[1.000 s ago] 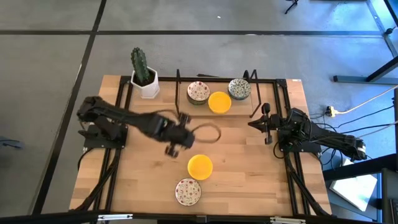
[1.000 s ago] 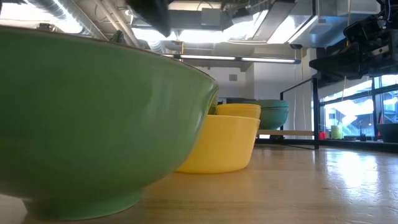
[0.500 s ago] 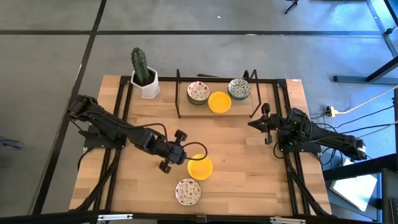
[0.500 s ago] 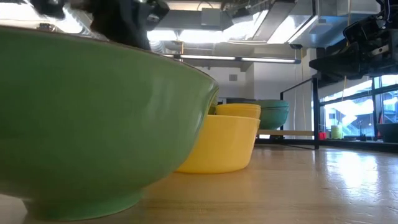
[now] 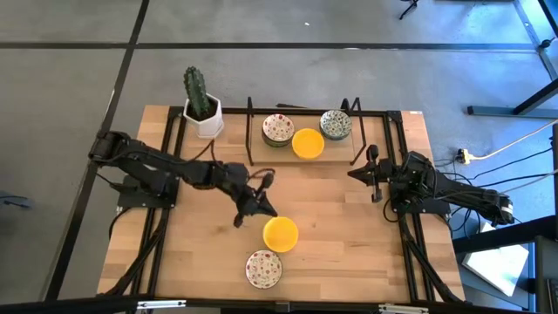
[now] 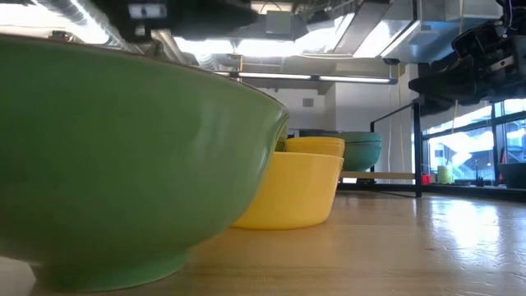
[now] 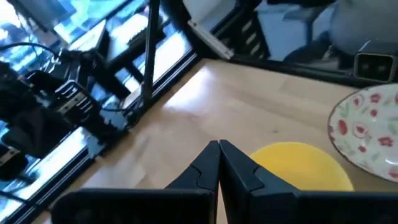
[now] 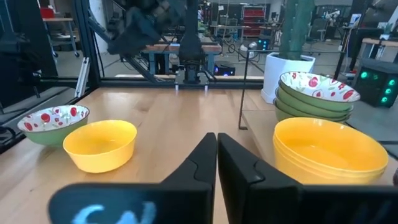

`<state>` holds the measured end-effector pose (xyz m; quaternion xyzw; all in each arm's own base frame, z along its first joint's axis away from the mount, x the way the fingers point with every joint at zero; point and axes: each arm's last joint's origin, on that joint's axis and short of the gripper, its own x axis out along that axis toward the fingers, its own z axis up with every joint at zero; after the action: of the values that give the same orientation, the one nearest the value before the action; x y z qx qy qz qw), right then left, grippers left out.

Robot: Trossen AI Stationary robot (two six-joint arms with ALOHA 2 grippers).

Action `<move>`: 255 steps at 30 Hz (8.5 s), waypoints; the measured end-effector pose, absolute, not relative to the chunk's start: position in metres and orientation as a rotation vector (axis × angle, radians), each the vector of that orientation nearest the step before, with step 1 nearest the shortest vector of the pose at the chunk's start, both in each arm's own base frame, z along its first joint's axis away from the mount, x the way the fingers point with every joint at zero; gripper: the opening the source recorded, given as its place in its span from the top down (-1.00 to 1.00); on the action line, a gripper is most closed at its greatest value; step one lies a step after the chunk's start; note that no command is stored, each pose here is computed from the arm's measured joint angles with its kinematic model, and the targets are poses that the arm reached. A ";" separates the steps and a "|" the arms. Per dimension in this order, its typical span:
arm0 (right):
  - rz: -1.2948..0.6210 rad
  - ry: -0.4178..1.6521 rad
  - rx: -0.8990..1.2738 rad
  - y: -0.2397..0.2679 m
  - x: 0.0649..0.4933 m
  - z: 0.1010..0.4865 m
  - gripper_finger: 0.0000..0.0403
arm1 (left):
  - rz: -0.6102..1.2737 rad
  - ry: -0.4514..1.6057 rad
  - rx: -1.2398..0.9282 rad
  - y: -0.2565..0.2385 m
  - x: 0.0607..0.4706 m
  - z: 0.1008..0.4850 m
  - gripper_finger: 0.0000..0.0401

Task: Pick & Place Mini bowls
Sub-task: Stack the yellow bowl on top of the yellow bowl on the shelf, then stack the white bowl on top of the white bowl on the shelf

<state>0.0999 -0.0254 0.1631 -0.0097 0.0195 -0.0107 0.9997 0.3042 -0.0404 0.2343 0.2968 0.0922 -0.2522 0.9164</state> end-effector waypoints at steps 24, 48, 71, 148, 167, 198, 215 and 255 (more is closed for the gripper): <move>0.100 -0.025 -0.015 -0.014 0.102 0.169 0.91 | 0.198 -0.167 0.435 -0.003 0.145 0.216 0.98; 0.328 0.123 -0.021 0.016 0.143 0.191 0.91 | 0.236 -0.206 0.379 0.030 0.113 0.192 0.98; 0.236 1.001 -0.192 0.096 0.352 0.208 0.71 | 0.016 -0.325 0.426 0.021 0.107 0.200 0.98; -0.052 0.243 0.071 -0.010 0.138 0.252 0.99 | 0.002 -0.273 0.362 0.022 0.110 0.195 0.98; -0.336 0.321 0.117 -0.018 0.151 0.277 0.99 | 0.006 -0.266 0.359 0.022 0.110 0.194 0.98; -0.476 1.116 0.015 -0.154 0.302 0.292 0.99 | 0.008 -0.266 0.377 0.022 0.110 0.194 0.98; -0.412 1.181 0.104 -0.165 0.301 0.276 0.92 | 0.008 -0.266 0.376 0.022 0.110 0.194 0.98; 0.229 0.122 -0.048 -0.004 0.157 0.361 0.94 | 0.008 -0.244 0.388 0.022 0.111 0.192 0.98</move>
<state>0.1566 -0.0044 0.3612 -0.0239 0.0607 0.1140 0.9913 0.1106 0.0221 0.1923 0.1925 -0.1211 0.0039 0.9738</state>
